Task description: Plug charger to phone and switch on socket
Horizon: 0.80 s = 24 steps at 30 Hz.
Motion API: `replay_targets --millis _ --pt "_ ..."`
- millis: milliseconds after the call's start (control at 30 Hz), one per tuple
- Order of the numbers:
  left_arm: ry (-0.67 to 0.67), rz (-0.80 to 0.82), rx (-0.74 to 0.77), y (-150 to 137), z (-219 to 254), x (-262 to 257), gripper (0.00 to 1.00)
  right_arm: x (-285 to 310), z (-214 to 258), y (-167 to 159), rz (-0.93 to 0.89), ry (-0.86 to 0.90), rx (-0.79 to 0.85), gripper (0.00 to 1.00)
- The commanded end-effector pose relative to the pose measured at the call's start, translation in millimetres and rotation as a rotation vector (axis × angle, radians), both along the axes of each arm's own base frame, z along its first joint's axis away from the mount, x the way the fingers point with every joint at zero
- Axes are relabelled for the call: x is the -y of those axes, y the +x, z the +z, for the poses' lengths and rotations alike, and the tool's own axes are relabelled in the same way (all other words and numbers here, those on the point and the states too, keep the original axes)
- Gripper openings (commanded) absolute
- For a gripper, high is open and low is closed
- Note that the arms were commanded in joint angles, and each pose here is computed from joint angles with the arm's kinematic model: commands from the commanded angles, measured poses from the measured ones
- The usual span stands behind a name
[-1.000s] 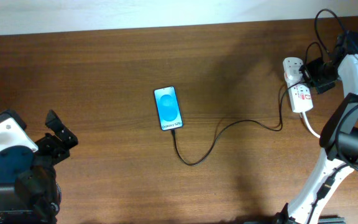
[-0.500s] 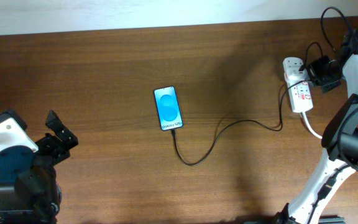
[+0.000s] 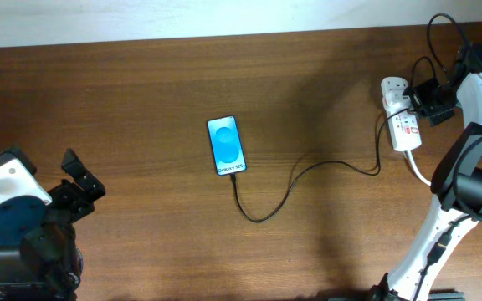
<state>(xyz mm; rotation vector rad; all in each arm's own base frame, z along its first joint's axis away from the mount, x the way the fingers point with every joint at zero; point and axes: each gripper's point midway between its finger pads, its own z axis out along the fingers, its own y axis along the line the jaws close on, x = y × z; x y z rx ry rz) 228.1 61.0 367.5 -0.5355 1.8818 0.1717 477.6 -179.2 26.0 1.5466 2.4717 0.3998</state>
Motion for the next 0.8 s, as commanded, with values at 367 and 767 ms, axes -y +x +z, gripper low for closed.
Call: replay_targets --millis 367,767 --pt "0.0 0.024 -0.033 -7.4 -9.0 -3.9 1.0 24.2 224.0 -73.7 0.068 -0.498 0.148 0.04" --pt "-0.001 0.021 -0.053 -9.2 -13.2 -3.4 0.99 -42.1 377.5 -203.9 0.068 -0.642 0.435 0.99"
